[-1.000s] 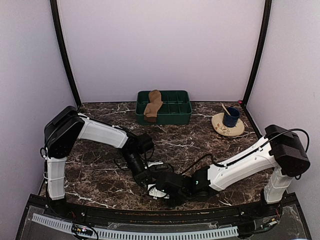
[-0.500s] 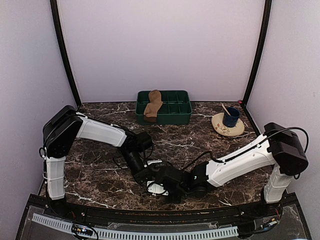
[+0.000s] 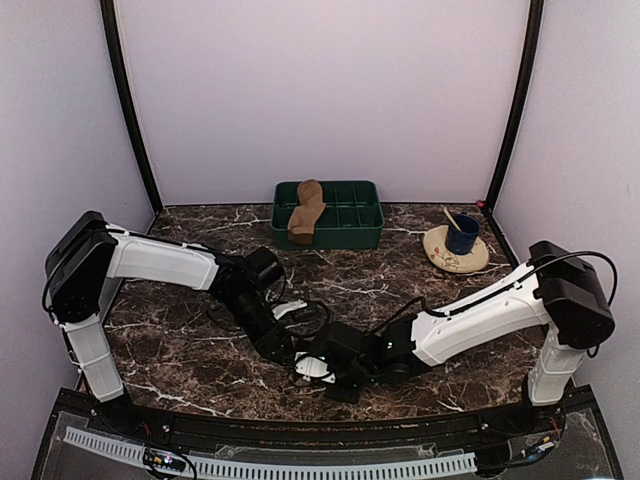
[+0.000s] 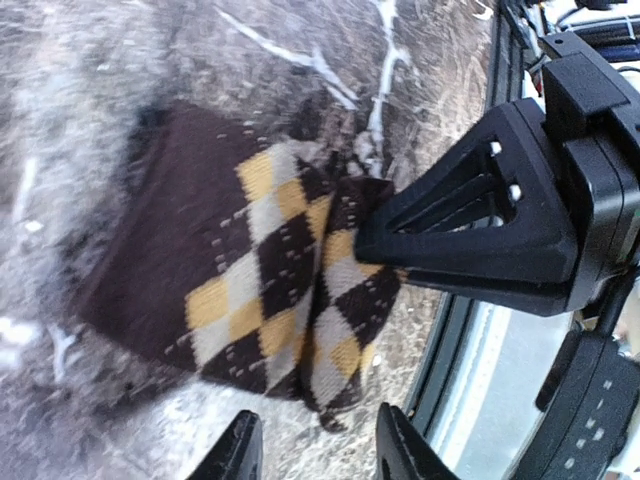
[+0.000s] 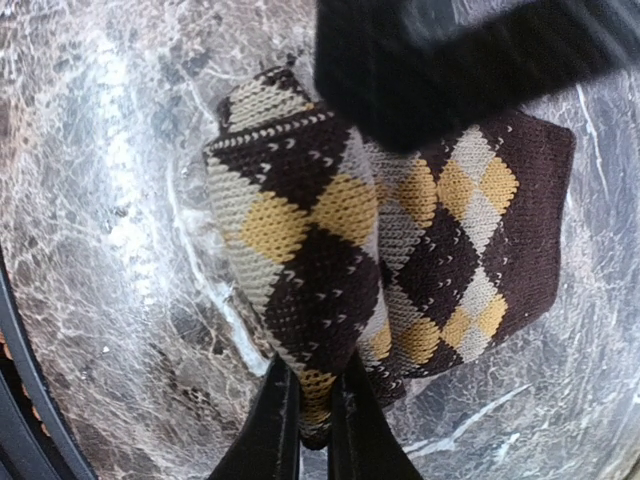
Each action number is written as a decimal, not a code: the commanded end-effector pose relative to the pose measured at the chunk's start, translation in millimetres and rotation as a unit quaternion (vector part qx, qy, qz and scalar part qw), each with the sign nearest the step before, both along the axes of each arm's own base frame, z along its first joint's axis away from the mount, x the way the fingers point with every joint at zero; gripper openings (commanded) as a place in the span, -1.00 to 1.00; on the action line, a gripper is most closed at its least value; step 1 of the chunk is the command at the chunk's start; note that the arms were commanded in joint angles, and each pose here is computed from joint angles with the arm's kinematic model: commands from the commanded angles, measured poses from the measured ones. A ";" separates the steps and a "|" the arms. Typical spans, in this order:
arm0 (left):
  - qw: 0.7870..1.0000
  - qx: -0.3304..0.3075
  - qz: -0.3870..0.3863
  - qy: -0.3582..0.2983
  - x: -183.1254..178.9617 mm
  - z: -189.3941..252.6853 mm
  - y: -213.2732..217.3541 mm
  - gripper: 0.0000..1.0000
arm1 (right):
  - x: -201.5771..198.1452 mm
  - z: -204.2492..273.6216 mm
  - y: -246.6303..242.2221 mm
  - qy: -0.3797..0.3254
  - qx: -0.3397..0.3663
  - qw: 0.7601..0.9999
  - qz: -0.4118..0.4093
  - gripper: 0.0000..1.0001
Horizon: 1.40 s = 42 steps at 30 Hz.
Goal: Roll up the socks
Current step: Place the sock at the center of the board.
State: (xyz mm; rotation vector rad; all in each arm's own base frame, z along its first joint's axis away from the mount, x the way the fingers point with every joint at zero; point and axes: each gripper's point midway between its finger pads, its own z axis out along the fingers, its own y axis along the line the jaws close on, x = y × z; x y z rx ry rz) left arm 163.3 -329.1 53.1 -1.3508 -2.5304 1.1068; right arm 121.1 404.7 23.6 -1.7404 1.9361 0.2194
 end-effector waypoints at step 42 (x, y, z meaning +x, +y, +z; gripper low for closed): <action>0.939 0.002 -0.083 -0.335 -23.3 18.6 1.5 -0.16 | -22.1 -23.2 -14.2 0.498 0.023 0.864 -0.073 -1.00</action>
